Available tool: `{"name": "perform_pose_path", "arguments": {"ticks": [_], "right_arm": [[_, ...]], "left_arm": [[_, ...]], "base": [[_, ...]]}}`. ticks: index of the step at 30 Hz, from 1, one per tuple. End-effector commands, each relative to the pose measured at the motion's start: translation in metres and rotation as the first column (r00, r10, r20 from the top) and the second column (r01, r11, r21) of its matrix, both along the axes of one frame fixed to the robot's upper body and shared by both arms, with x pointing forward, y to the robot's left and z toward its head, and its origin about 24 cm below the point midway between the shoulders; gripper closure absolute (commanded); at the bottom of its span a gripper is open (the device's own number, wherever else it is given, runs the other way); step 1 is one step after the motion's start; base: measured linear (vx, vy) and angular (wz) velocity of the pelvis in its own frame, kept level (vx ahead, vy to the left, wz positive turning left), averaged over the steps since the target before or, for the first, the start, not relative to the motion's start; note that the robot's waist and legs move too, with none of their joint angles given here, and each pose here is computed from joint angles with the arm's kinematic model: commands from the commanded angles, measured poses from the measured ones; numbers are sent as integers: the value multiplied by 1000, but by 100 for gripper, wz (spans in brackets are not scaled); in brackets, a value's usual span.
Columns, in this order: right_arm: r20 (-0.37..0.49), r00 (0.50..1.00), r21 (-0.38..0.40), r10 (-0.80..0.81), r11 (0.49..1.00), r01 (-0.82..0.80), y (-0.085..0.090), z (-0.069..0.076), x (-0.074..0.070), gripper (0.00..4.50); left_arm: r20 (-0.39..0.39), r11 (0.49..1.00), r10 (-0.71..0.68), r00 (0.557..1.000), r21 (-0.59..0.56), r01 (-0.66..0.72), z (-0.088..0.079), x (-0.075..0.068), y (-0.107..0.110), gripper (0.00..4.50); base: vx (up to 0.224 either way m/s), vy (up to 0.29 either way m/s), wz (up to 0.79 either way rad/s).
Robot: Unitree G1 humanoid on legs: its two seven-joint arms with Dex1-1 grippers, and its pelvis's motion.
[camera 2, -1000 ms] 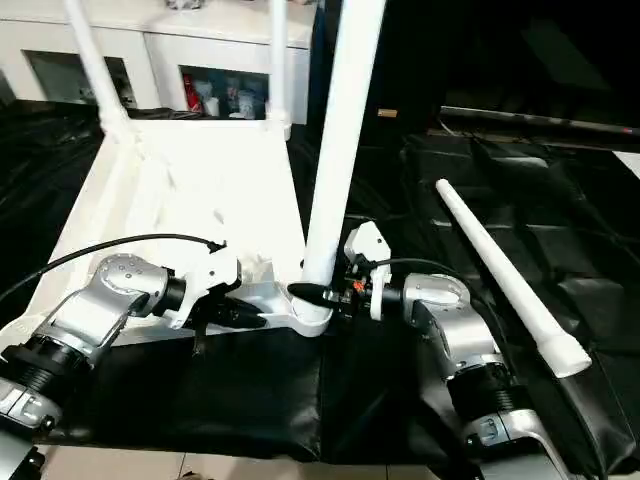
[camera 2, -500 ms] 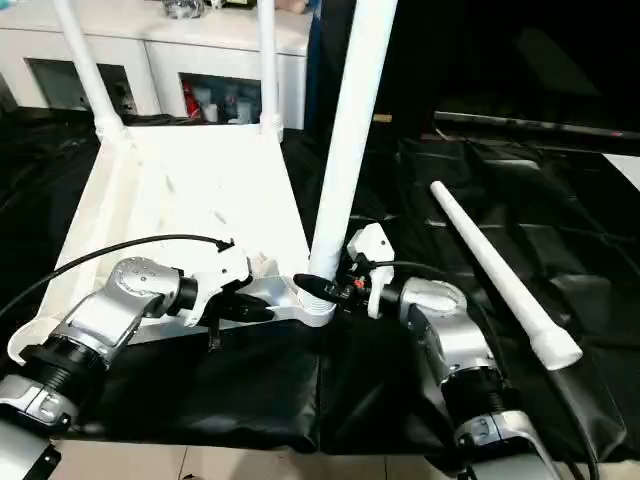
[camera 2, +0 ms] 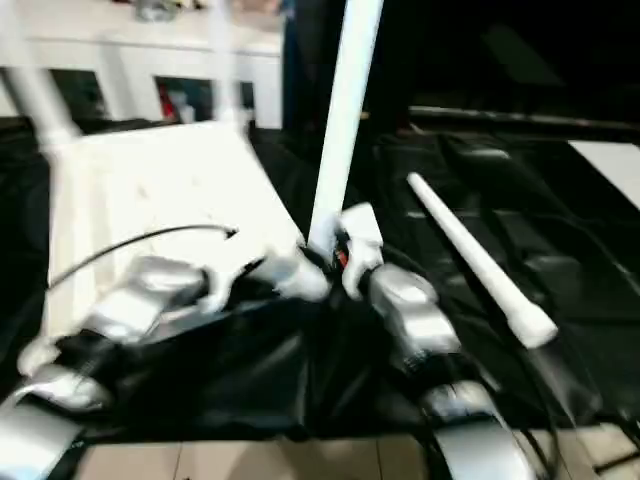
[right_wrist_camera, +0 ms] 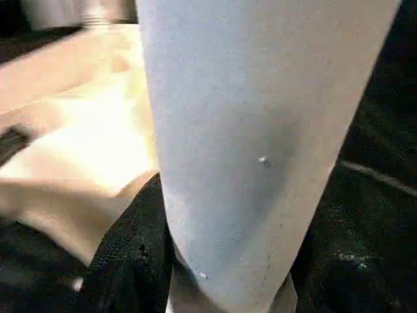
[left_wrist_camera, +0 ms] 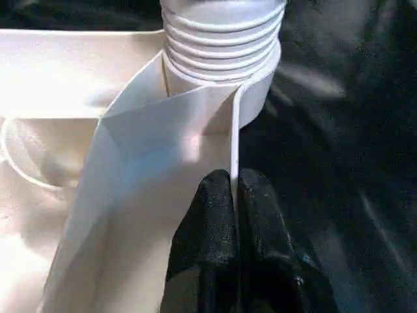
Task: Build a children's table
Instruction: Insert table leg to table base
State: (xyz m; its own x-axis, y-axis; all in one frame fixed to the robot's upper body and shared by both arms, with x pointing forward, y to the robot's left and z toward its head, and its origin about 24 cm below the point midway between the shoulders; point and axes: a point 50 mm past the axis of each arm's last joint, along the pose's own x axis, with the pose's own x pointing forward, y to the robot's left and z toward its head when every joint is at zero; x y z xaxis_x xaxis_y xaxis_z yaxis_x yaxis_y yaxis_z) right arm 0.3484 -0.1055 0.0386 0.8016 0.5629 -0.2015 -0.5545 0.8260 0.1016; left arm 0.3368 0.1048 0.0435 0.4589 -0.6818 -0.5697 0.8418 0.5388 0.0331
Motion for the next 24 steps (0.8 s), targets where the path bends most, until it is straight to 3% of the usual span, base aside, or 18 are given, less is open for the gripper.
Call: {"name": "perform_pose_path", "arguments": {"ticks": [1, 2, 9, 15, 24], "right_arm": [[-269, 937, -159, -225, 969, 187, -40, -60, -23, 259], [-266, 917, -152, -298, 952, 266, -29, -55, -15, 259], [-278, 883, -136, -378, 926, 353, -8, -47, -3, 259], [-264, 886, -157, -380, 924, 350, -1, -45, 0, 259], [-238, 914, -142, -327, 943, 301, 4, -39, 3, 259]], "left_arm": [[71, 993, 106, 992, -64, -102, 20, 13, 4, 450], [68, 979, 197, 978, -69, -192, 21, 15, -7, 450], [83, 967, 248, 965, -76, -242, 25, 16, -31, 450], [85, 960, 280, 956, -47, -277, 22, 15, -25, 450], [105, 962, 274, 956, -27, -272, 22, 16, -18, 450]], "base": [[0, 0, 0], [0, 0, 0], [60, 5, -7], [144, -56, -16], [0, 0, 0]]}}
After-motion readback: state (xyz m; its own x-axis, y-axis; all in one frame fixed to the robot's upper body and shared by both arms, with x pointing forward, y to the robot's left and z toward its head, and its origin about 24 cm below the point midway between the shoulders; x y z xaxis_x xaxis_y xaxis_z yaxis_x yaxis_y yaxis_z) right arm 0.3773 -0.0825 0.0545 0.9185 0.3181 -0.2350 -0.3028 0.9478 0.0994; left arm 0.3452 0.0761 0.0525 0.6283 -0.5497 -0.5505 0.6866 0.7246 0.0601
